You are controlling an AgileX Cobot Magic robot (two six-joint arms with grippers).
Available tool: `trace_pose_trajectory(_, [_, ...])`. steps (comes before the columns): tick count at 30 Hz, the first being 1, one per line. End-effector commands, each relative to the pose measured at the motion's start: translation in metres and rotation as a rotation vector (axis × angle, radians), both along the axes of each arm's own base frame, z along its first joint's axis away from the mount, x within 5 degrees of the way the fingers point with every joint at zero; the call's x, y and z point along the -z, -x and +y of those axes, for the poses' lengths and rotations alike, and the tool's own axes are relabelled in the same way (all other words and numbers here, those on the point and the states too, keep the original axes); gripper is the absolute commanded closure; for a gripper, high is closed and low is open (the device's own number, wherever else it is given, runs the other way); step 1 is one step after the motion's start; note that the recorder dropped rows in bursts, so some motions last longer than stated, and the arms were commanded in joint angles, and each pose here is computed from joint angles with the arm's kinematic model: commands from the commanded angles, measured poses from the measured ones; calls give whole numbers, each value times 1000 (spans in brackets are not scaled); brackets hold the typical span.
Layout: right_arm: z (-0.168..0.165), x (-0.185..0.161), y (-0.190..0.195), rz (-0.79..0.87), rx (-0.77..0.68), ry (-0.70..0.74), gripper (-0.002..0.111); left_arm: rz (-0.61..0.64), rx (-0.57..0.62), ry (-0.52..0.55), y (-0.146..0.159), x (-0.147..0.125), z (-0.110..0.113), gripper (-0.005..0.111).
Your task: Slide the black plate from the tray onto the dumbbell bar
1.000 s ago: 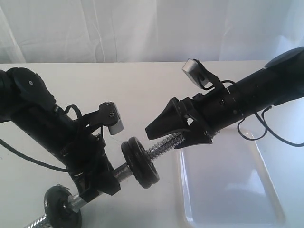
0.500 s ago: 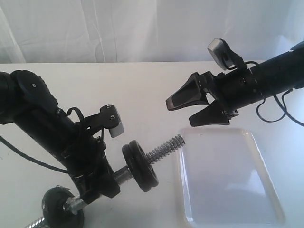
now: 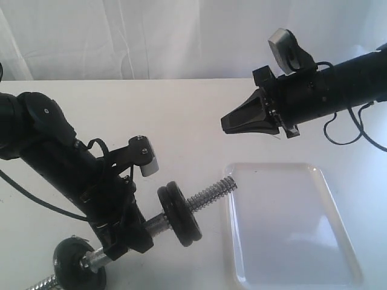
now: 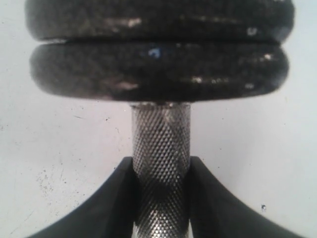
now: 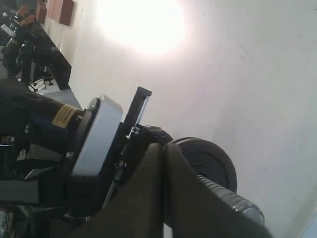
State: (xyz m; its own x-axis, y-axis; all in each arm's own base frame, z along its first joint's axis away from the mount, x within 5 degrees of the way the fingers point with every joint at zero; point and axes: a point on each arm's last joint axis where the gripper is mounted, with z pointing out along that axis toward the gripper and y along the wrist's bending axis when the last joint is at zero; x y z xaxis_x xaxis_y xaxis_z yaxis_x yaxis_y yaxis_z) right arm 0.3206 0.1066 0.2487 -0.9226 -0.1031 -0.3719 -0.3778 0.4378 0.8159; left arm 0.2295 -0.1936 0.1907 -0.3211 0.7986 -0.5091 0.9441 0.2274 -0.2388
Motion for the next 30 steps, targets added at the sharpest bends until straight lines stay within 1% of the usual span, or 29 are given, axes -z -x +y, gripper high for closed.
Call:
trace_pose_trajectory(1, [-3,-25,7,-79,9,-27,107,24,-71,120,3,-19,-6,107])
trace_pose_trajectory(6, [-3,-47,21,-143,11,-42,107,16,-81,112,3,-16,-5,107])
trace_pose_trajectory(11, [8,-61,34,-198,-36,-48,107,28,-85,100,1,-10,-5,107])
trace_pose_trajectory(15, [21,-65,42,-210,-85,-50,107,48,-85,85,-1,-2,-6,107])
trace_pose_trajectory(21, [34,-64,49,-209,-134,-50,107,53,-87,84,-1,0,-7,107])
trace_pose_trajectory(30, [34,-64,49,-210,-136,-48,107,48,-84,79,-1,0,-6,107])
